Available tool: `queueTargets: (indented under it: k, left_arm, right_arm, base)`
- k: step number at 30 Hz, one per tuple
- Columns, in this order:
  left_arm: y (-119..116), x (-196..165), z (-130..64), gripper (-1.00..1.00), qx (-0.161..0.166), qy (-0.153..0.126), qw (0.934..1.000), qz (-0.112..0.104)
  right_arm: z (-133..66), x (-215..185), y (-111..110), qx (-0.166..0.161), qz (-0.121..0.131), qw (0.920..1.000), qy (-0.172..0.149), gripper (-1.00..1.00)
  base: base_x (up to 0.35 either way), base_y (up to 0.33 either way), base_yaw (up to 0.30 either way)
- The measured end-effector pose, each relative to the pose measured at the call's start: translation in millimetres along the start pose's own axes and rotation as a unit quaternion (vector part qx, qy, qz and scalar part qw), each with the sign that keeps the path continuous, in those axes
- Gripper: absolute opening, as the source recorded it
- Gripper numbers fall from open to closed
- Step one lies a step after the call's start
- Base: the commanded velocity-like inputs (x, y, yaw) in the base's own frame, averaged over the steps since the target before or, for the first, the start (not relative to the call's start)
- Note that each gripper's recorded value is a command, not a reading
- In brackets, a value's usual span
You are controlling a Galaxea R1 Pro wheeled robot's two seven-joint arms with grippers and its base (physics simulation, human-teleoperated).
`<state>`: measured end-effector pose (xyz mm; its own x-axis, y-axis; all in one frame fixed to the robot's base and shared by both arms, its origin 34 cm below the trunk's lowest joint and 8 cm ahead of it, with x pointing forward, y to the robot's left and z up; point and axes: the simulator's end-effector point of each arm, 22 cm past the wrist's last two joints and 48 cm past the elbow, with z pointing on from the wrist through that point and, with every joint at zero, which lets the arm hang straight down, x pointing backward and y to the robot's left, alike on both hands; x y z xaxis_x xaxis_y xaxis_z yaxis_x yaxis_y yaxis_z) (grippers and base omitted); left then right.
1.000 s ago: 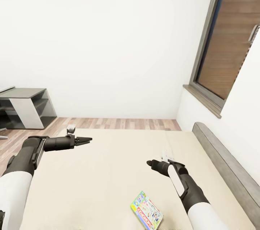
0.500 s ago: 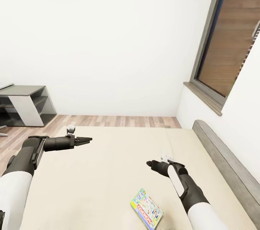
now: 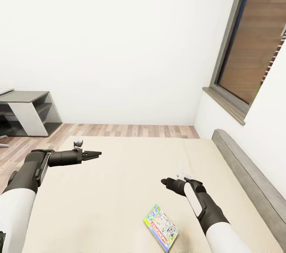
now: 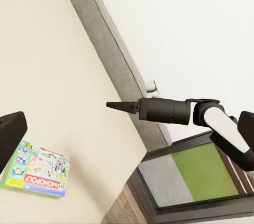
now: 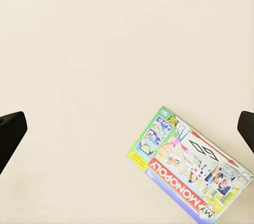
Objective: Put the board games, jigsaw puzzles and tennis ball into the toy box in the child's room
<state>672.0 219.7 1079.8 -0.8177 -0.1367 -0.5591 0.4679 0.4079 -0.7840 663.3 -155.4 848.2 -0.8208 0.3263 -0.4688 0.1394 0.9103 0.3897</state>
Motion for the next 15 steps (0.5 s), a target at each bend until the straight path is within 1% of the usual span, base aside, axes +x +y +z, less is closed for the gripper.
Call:
queueTargets:
  k: [15]
  left_arm:
    - [11,7,6.0,1.0,-0.001,0.006,0.9999,-0.01]
  right_arm:
    - [9.3,11,-6,0.005,0.004,0.9999,0.014,1.0]
  base:
    - [0.0,0.0,0.0]
